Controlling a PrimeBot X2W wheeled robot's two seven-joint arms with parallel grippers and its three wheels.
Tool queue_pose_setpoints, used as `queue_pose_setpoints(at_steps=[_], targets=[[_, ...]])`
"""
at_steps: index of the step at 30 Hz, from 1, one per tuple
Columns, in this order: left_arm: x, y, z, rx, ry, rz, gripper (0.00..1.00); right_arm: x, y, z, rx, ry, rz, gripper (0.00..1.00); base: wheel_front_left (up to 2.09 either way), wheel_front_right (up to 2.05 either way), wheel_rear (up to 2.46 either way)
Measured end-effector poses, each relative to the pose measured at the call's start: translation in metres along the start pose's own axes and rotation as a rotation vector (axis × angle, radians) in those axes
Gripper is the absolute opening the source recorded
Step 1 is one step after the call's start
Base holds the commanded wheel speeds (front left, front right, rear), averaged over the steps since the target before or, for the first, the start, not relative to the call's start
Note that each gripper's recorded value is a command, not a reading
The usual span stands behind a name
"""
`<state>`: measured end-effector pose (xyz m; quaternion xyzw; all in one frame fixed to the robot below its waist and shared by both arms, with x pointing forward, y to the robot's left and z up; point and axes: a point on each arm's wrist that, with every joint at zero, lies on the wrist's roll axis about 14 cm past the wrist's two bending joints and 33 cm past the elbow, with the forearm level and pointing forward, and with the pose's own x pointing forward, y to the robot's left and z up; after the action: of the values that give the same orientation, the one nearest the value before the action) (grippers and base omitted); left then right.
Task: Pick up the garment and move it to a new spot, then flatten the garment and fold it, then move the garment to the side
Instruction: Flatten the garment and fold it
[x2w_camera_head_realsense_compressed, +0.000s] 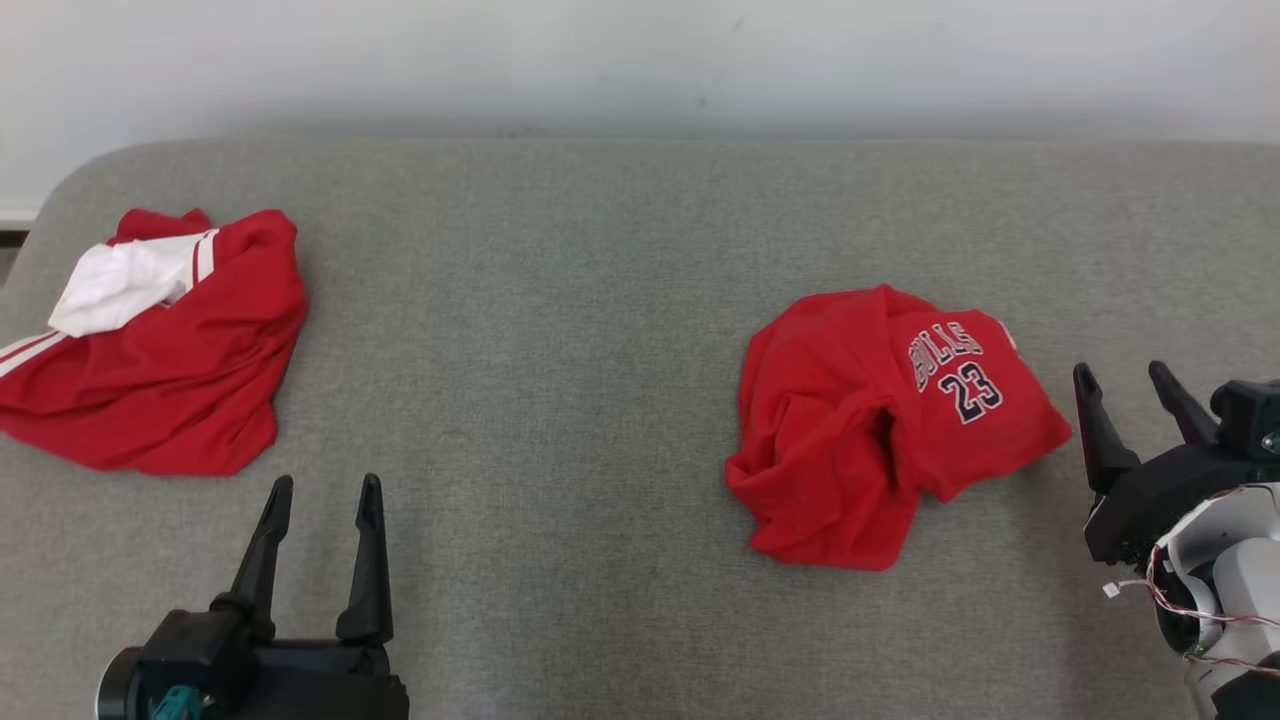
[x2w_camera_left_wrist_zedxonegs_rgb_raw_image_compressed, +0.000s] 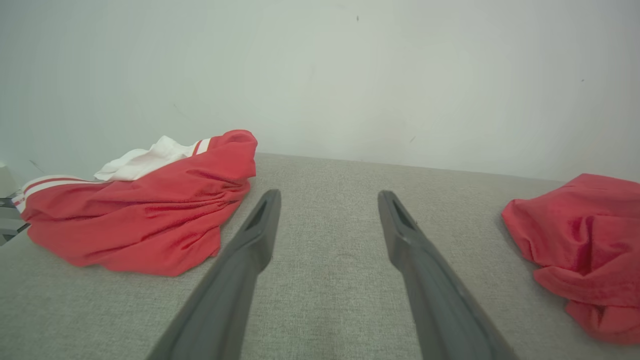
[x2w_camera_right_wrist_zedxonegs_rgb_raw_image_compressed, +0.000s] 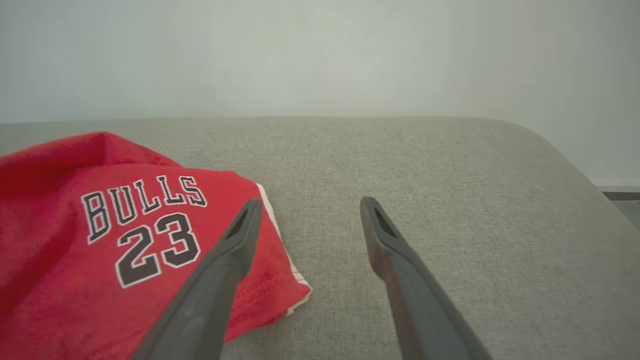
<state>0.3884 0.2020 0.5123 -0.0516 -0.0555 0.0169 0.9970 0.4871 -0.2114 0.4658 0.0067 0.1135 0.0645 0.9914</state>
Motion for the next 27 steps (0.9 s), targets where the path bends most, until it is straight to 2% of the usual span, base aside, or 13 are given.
queue_pose_setpoints(at_steps=[9, 17, 18, 19, 20, 24, 27], targets=[[0.001, 0.008, -0.009, 0.0, 0.028, 0.026, 1.0, 0.017, 0.004, -0.06, 0.025, 0.182, -0.002, 1.0, 0.0, 0.0, 0.0], [0.0, 0.013, -0.011, 0.004, 0.037, 0.041, 1.0, 0.021, 0.015, -0.084, 0.064, 0.257, 0.004, 1.0, 0.0, 0.0, 0.0], [0.0, 0.014, -0.011, 0.004, 0.037, 0.042, 1.0, 0.021, 0.016, -0.085, 0.076, 0.261, 0.004, 0.74, 0.0, 0.0, 0.0], [-0.001, 0.014, -0.011, 0.004, 0.035, 0.043, 1.0, 0.022, 0.018, -0.085, 0.078, 0.26, 0.006, 0.29, 0.0, 0.0, 0.0], [-0.001, 0.014, -0.01, 0.005, 0.034, 0.043, 1.0, 0.022, 0.019, -0.085, 0.078, 0.257, 0.009, 0.0, 0.0, 0.0, 0.0], [-0.002, 0.015, -0.007, 0.008, 0.026, 0.048, 1.0, 0.02, 0.026, -0.08, 0.09, 0.223, 0.022, 0.0, 0.0, 0.0, 0.0], [-0.004, 0.015, -0.005, 0.007, 0.022, 0.05, 1.0, 0.016, 0.01, -0.072, 0.091, 0.193, -0.012, 0.0, 0.0, 0.0, 0.0]])
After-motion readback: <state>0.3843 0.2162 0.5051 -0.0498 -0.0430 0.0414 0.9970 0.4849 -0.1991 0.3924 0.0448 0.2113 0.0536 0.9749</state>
